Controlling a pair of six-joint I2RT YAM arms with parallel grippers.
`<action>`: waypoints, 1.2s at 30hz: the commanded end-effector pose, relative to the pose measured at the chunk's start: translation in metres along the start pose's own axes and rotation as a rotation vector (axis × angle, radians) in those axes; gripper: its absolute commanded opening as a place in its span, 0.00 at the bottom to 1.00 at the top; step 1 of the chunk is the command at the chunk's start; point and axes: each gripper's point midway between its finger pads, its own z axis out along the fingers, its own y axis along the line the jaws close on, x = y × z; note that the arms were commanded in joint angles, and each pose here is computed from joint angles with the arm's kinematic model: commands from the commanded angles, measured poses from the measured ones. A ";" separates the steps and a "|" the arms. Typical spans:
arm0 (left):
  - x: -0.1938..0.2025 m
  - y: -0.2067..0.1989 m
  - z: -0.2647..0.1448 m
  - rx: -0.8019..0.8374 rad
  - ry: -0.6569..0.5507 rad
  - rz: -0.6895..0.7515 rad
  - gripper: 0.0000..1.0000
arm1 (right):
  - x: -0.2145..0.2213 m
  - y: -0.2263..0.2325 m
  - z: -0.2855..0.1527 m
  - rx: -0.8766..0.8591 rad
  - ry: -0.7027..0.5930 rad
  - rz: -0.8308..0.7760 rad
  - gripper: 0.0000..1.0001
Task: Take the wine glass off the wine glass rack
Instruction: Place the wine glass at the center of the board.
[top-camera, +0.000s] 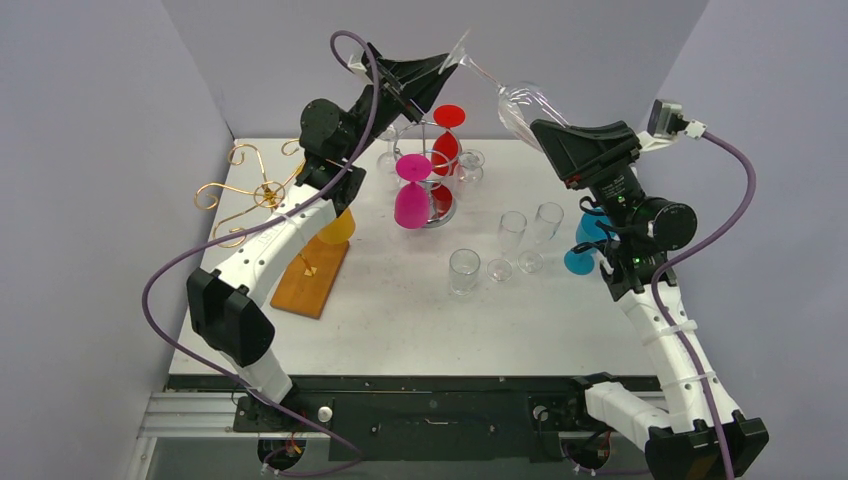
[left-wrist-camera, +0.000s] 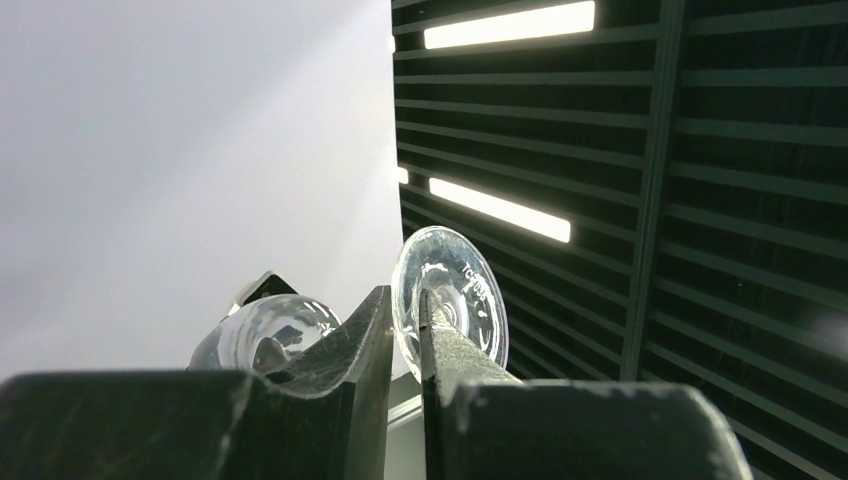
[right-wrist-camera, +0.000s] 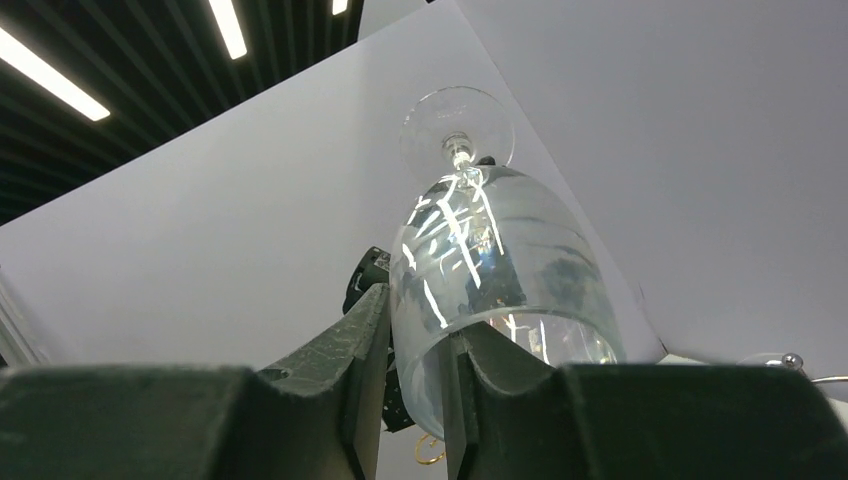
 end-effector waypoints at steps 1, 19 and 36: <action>0.030 0.023 0.000 -0.060 0.125 0.062 0.00 | 0.012 0.010 0.007 -0.035 0.071 -0.016 0.21; 0.034 0.025 -0.003 -0.074 0.149 0.109 0.06 | 0.010 -0.004 0.007 0.046 0.053 -0.028 0.00; -0.003 0.014 -0.023 -0.124 0.011 0.308 0.79 | -0.012 -0.024 -0.008 0.252 -0.038 -0.066 0.00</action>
